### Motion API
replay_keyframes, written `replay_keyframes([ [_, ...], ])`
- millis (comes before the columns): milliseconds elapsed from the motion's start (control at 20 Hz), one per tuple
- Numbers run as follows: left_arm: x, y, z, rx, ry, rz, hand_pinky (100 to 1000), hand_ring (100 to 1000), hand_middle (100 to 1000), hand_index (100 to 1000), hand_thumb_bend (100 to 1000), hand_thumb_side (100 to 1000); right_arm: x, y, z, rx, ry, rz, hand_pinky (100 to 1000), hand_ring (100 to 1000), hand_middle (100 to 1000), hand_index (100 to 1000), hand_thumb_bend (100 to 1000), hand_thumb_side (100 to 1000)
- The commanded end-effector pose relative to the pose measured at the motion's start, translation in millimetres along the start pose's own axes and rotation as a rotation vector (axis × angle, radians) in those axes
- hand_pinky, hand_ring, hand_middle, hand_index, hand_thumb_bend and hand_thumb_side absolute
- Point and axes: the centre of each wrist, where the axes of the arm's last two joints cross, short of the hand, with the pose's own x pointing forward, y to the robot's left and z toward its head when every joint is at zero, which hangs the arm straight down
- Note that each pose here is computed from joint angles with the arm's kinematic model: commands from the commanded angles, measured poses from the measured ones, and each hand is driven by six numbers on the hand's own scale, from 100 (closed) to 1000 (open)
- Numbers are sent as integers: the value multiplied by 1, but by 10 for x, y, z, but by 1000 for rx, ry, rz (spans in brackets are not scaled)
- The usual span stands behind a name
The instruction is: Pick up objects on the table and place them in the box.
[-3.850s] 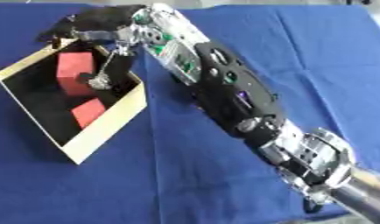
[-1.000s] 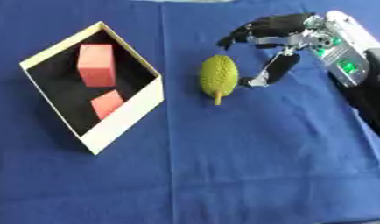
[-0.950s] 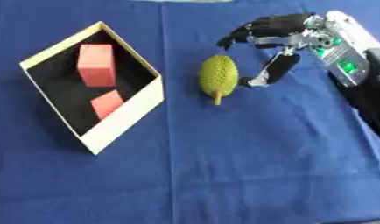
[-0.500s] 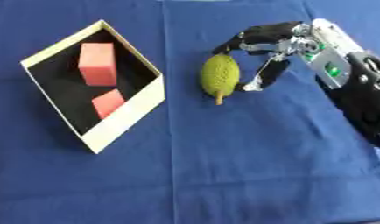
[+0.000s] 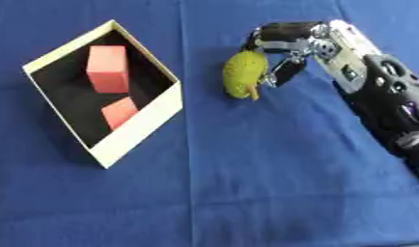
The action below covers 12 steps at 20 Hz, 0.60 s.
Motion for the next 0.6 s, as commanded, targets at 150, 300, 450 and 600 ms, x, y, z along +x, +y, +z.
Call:
replay_keyframes([
  [150,52,10,-58,-6,-31,-1,708,791,755,801,154,710,53,-324,135,-81,-18,-69,748,653,355,532,100,157],
  [300,50,16,-54,-8,-29,-5,708,791,755,801,153,710,163,-503,220,-110,-66,-106,730,633,330,504,100,158],
  [450,49,23,-53,-8,-30,-8,708,791,755,801,154,707,318,-736,315,-164,-116,-129,768,614,307,478,100,154],
  [600,48,27,-53,-9,-31,-11,709,791,755,801,154,706,575,-1048,364,-256,-185,-106,792,608,304,478,100,140],
])
